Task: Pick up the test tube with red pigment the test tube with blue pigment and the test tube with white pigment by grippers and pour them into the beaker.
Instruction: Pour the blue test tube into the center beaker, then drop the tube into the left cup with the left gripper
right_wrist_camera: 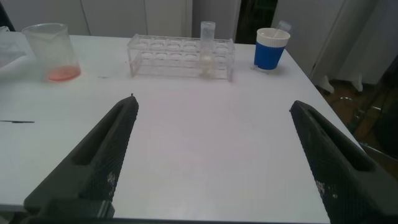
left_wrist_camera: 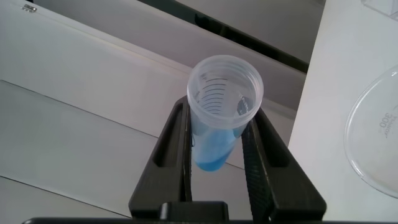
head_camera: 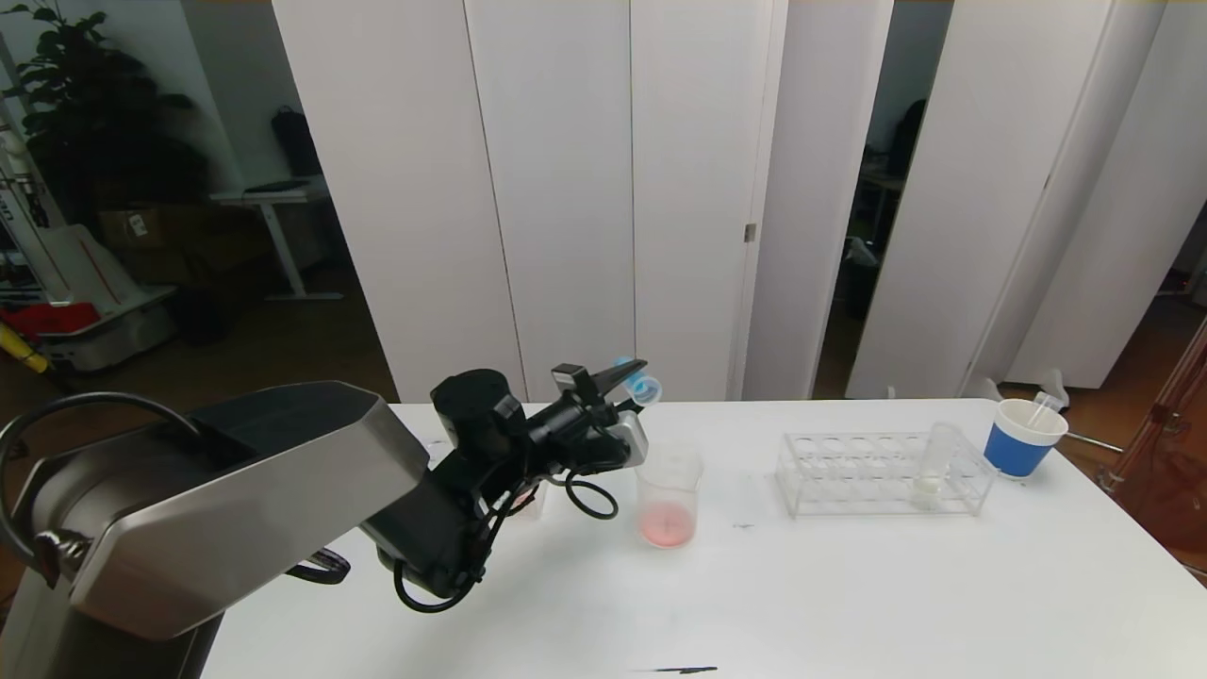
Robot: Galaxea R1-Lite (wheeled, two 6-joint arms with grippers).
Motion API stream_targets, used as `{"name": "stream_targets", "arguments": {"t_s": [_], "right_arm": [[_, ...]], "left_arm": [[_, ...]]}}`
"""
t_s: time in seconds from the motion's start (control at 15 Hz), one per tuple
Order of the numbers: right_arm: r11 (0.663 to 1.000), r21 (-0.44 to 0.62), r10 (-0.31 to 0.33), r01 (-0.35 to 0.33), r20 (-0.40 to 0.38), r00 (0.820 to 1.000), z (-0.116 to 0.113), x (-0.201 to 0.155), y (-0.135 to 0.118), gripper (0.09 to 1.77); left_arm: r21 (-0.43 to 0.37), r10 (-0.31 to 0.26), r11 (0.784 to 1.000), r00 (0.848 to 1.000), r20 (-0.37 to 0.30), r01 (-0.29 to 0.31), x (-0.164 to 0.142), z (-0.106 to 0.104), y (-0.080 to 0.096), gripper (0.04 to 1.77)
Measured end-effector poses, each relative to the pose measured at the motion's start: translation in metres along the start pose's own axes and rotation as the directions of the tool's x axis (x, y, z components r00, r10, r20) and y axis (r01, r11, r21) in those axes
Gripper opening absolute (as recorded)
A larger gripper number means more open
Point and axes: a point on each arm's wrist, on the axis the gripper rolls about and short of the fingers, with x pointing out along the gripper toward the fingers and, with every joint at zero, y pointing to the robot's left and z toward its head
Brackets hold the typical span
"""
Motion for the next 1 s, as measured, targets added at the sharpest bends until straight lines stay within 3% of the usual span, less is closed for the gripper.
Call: {"name": "stream_targets", "arguments": {"t_s": [1.0], "right_arm": [[1.0,0.0,0.0,0.0,0.0,1.0,0.0,0.0,0.0,1.75]], "left_arm": [[0.059,-0.004,0.998,1.0,0.0,0.004,-0.0039,-0.0076,0.0012,0.56]]}}
